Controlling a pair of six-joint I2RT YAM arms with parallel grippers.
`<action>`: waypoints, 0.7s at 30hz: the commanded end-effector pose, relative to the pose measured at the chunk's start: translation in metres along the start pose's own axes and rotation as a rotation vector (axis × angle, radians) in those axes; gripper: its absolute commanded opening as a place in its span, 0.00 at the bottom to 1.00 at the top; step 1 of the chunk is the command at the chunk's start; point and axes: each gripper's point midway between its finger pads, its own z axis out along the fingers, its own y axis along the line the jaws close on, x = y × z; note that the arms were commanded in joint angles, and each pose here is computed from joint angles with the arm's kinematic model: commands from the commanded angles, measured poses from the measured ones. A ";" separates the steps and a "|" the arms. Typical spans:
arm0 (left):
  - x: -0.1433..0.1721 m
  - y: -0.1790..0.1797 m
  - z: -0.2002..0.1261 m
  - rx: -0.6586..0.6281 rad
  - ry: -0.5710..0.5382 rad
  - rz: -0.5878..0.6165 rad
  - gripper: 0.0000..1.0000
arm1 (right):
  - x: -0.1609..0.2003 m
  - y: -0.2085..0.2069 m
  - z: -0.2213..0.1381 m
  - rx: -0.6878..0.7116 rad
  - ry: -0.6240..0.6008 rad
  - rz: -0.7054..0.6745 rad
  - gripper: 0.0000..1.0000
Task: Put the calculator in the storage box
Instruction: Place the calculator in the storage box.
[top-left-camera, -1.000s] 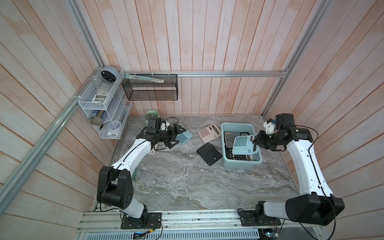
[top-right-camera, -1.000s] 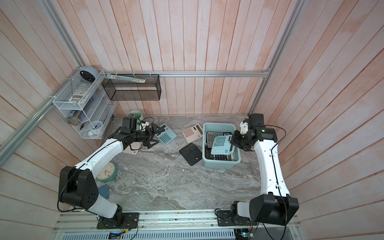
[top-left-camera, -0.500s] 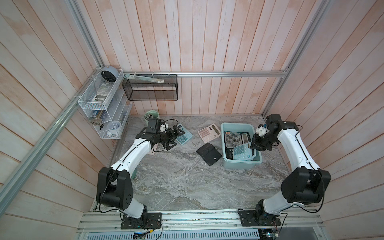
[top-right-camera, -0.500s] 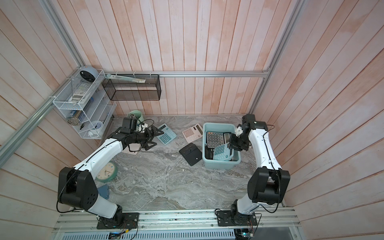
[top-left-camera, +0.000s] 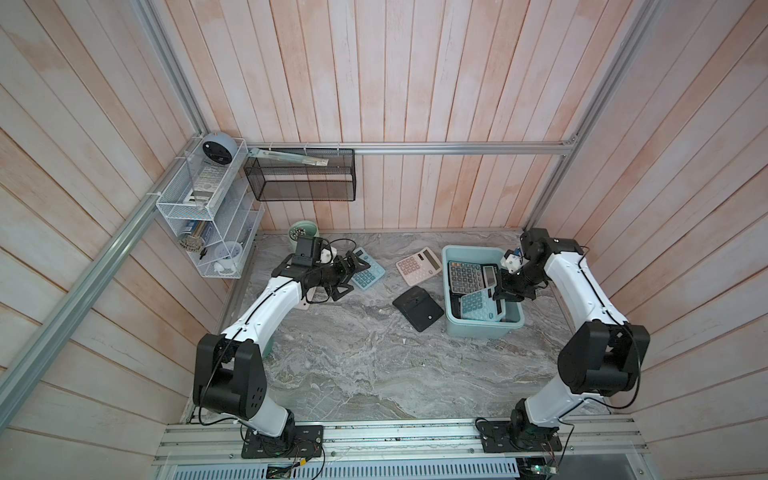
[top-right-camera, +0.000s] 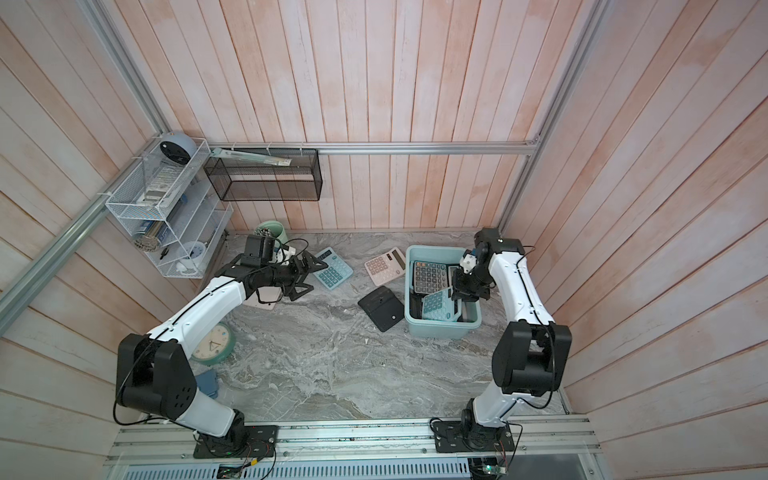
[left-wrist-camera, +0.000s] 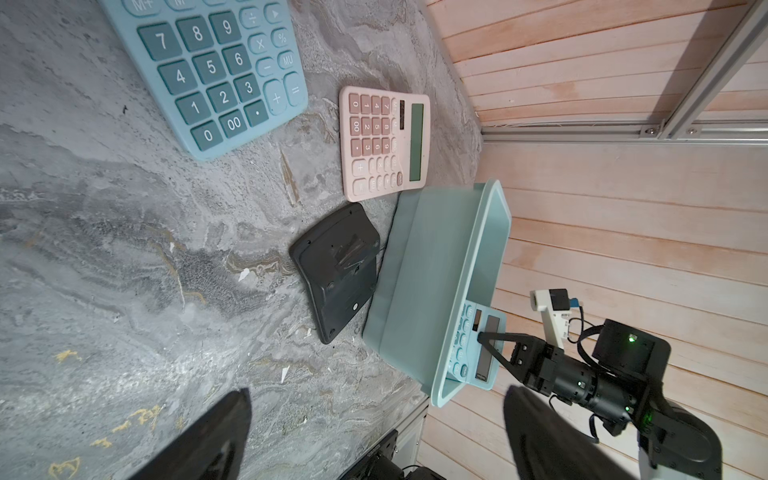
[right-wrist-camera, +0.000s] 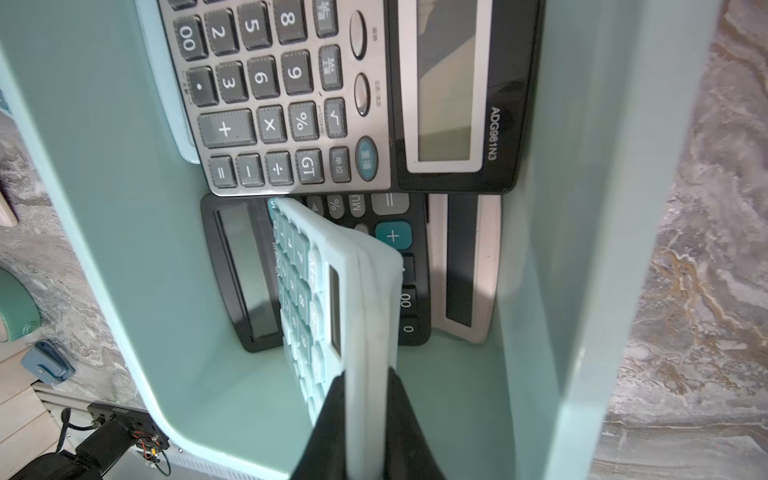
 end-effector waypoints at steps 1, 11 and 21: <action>-0.008 -0.004 -0.001 -0.007 -0.019 0.030 1.00 | 0.026 -0.012 0.004 0.087 0.164 -0.012 0.08; -0.011 0.009 -0.003 -0.082 -0.041 0.035 1.00 | 0.008 -0.037 -0.023 0.282 0.109 0.034 0.46; -0.021 0.040 -0.010 -0.183 -0.122 -0.033 1.00 | -0.018 0.049 -0.045 0.052 -0.070 -0.077 0.54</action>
